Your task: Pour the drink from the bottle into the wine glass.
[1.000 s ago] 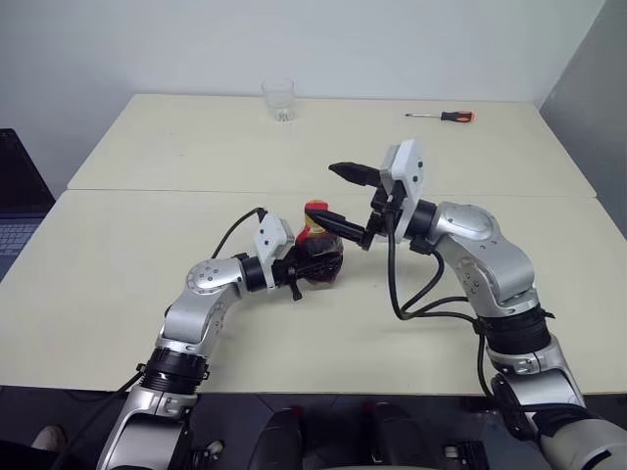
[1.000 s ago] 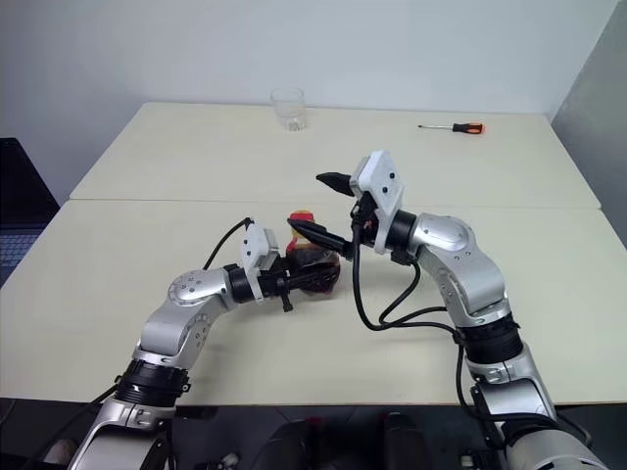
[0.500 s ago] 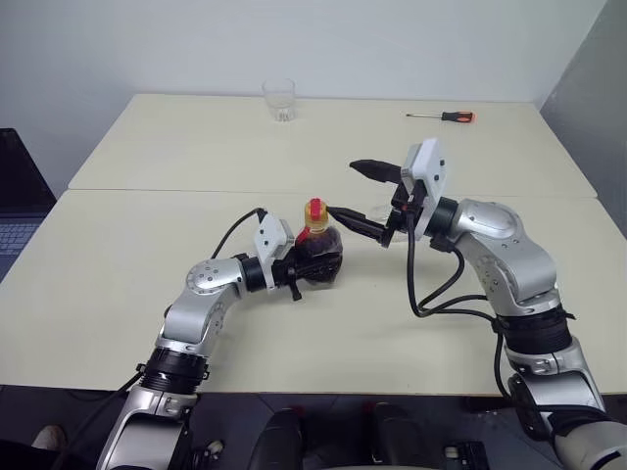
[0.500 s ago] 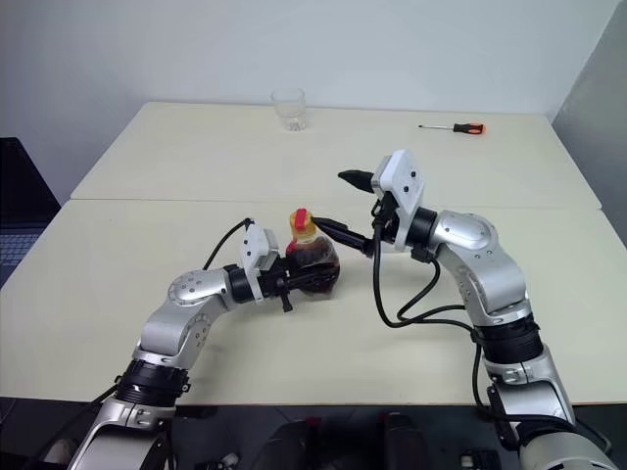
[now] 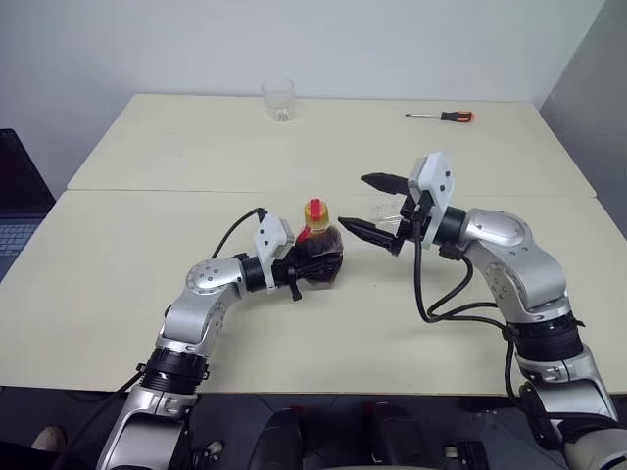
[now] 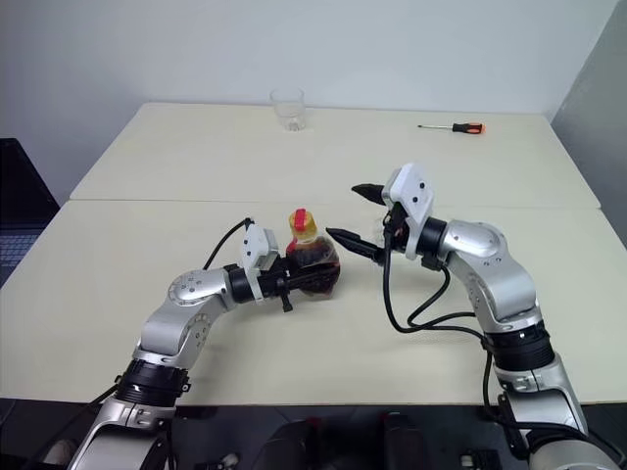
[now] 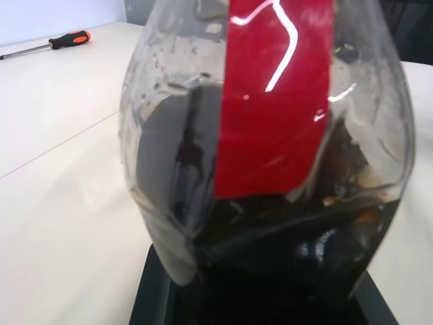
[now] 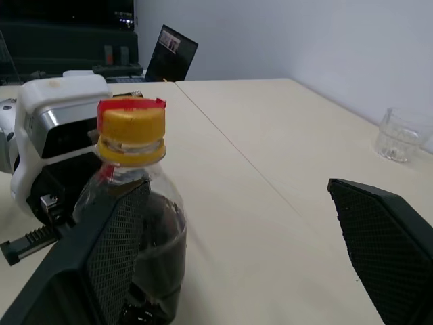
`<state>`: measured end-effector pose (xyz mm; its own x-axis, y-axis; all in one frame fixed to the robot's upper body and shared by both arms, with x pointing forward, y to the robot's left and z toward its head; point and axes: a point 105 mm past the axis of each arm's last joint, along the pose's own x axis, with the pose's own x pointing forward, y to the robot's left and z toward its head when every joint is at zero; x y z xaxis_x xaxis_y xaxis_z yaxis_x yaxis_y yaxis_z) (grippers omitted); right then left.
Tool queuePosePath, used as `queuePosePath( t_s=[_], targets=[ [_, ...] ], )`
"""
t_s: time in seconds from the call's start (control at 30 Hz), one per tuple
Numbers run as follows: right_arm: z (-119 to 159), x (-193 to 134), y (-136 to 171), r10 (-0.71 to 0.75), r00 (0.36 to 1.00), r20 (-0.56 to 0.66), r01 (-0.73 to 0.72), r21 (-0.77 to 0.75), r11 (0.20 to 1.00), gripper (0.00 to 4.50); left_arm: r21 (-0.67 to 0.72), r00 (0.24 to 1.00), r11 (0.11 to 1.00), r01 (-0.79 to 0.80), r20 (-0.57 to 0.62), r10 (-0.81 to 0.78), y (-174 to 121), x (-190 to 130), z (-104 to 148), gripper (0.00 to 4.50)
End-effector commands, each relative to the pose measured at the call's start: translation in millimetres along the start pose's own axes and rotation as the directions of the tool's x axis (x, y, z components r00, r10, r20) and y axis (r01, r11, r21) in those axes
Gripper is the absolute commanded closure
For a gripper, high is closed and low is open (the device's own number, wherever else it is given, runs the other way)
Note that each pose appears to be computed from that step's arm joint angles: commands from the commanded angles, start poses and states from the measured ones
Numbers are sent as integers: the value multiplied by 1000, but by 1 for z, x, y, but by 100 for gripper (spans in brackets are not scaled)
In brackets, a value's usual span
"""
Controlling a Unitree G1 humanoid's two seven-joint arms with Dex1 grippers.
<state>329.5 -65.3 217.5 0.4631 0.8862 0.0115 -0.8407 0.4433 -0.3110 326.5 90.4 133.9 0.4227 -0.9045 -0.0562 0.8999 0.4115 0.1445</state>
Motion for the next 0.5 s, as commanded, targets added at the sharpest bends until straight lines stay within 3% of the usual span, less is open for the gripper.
queuePosePath(
  t_s=[0.03,0.23,0.5],
  targets=[
    [18,-8,0,4,998,60,-3,-22,1000,1,71,998,997,8,63,-13,1,0,23,352],
    [27,-11,9,48,994,103,-51,35,998,1,72,998,997,7,61,-11,1,-1,23,352],
    [35,8,23,65,986,154,-74,57,996,1,73,998,997,9,65,-14,1,0,24,352]
  ],
)
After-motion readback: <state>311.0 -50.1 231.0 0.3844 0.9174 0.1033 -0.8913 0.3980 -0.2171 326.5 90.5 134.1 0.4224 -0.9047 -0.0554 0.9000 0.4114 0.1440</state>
